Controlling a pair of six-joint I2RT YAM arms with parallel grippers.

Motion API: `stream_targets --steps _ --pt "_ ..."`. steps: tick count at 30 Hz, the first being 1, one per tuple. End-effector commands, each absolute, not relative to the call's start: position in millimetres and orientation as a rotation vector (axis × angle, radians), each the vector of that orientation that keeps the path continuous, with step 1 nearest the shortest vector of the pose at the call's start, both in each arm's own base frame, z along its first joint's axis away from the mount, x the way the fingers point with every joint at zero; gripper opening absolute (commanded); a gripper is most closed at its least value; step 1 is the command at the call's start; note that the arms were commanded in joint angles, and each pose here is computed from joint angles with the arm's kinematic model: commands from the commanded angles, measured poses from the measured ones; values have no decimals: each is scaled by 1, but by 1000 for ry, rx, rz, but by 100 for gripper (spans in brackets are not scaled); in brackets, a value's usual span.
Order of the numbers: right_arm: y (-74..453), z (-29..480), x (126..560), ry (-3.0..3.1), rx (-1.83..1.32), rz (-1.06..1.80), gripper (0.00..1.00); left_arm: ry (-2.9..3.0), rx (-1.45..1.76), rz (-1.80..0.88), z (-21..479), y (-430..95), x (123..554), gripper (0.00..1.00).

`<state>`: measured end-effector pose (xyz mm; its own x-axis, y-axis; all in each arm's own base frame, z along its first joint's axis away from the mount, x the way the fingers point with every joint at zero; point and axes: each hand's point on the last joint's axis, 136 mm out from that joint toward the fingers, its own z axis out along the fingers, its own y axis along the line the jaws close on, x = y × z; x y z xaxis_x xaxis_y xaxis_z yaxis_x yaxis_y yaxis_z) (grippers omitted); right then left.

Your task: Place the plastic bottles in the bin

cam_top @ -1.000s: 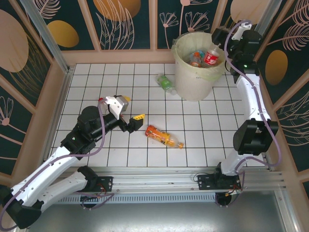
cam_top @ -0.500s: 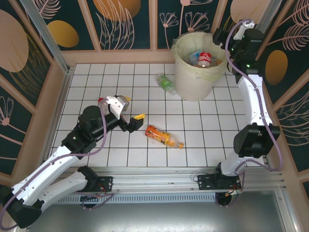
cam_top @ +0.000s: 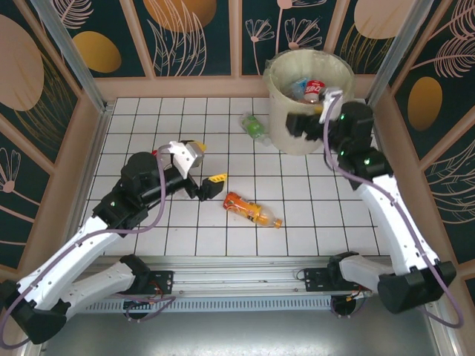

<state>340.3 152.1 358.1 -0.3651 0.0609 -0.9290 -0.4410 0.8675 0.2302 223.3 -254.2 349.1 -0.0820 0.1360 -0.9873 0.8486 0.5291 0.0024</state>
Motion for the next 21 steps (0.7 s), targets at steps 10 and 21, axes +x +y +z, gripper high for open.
stream_targets --steps 10,21 --pt "205 203 221 2345 -432 669 95 1487 997 -809 349 -255 191 98" --pt "251 138 214 2438 -597 595 99 1466 998 -845 352 -256 185 99"
